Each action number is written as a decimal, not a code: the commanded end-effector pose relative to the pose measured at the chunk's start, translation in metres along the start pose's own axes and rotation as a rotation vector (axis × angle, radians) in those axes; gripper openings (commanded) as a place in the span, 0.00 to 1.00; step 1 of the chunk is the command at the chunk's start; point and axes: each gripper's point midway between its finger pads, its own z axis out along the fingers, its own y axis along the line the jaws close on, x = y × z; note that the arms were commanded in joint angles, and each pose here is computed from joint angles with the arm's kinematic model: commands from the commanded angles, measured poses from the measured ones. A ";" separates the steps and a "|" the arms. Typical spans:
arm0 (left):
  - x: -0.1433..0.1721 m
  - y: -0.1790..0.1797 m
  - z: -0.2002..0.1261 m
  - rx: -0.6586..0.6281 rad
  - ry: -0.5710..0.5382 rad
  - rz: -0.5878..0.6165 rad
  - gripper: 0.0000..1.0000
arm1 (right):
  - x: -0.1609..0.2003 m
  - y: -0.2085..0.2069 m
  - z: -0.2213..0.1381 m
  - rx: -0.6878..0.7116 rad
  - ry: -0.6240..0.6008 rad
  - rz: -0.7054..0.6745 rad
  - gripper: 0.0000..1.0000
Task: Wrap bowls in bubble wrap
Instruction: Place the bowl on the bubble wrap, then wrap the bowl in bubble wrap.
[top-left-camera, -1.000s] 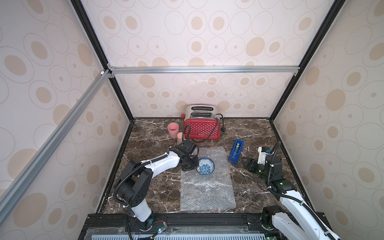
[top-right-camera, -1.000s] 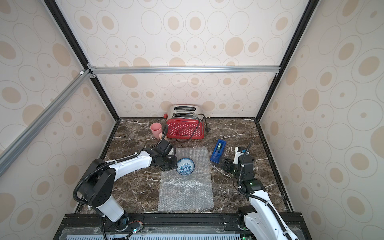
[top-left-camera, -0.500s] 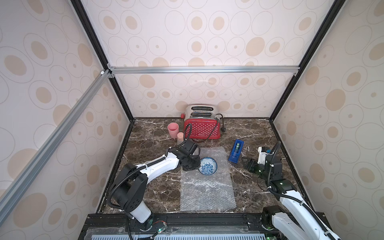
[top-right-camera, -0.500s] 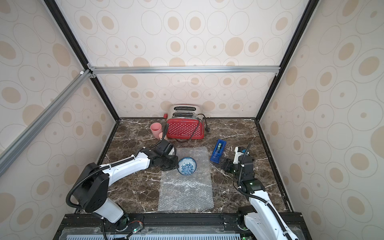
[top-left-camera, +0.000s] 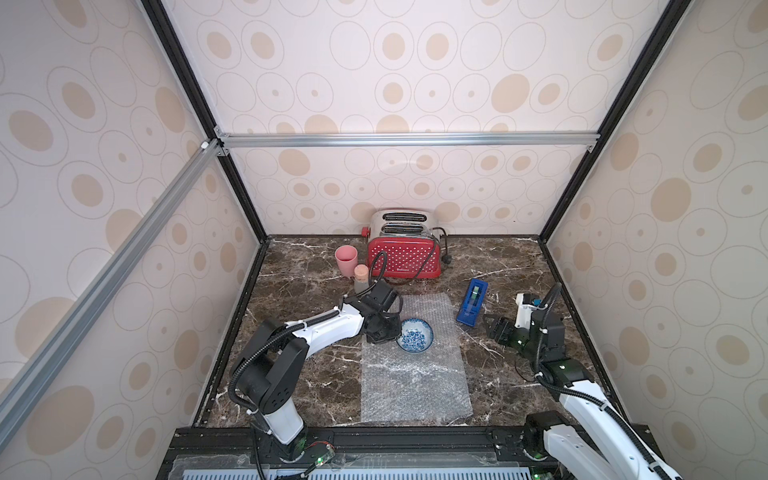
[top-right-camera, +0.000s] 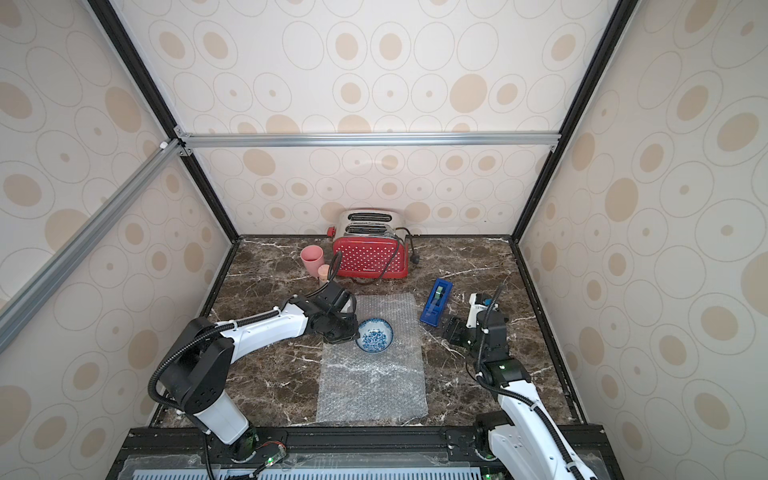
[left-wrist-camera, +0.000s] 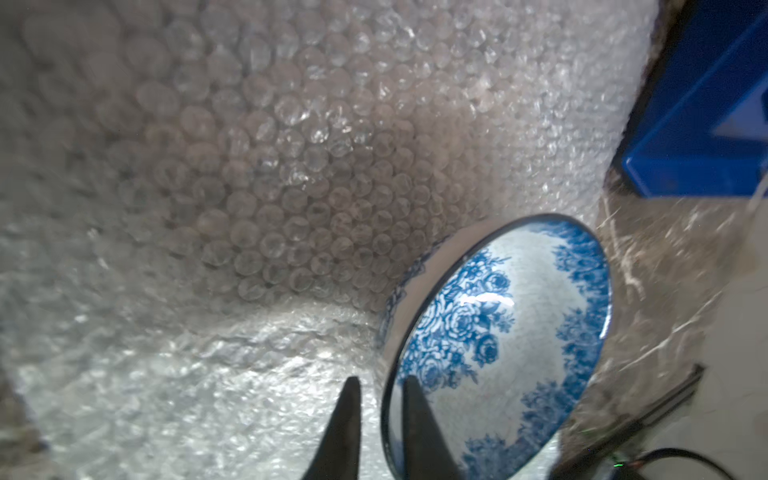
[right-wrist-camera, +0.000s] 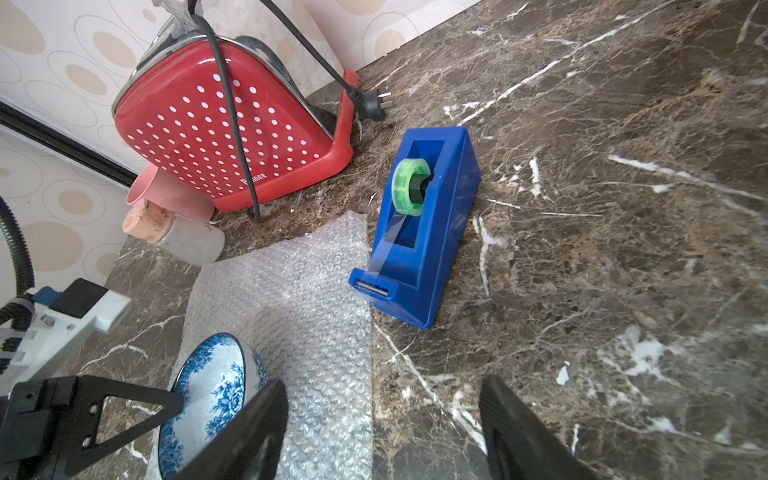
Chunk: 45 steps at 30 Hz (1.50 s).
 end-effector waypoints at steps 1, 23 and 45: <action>-0.007 -0.005 -0.014 -0.007 -0.048 0.008 0.53 | -0.004 0.002 -0.001 0.003 -0.003 -0.015 0.76; 0.004 0.021 -0.133 0.010 -0.343 0.133 0.90 | -0.037 0.085 0.130 -0.005 0.645 -0.270 0.49; 0.011 0.050 -0.132 0.015 -0.338 0.069 0.90 | 0.025 0.039 0.225 0.147 0.851 -0.312 0.41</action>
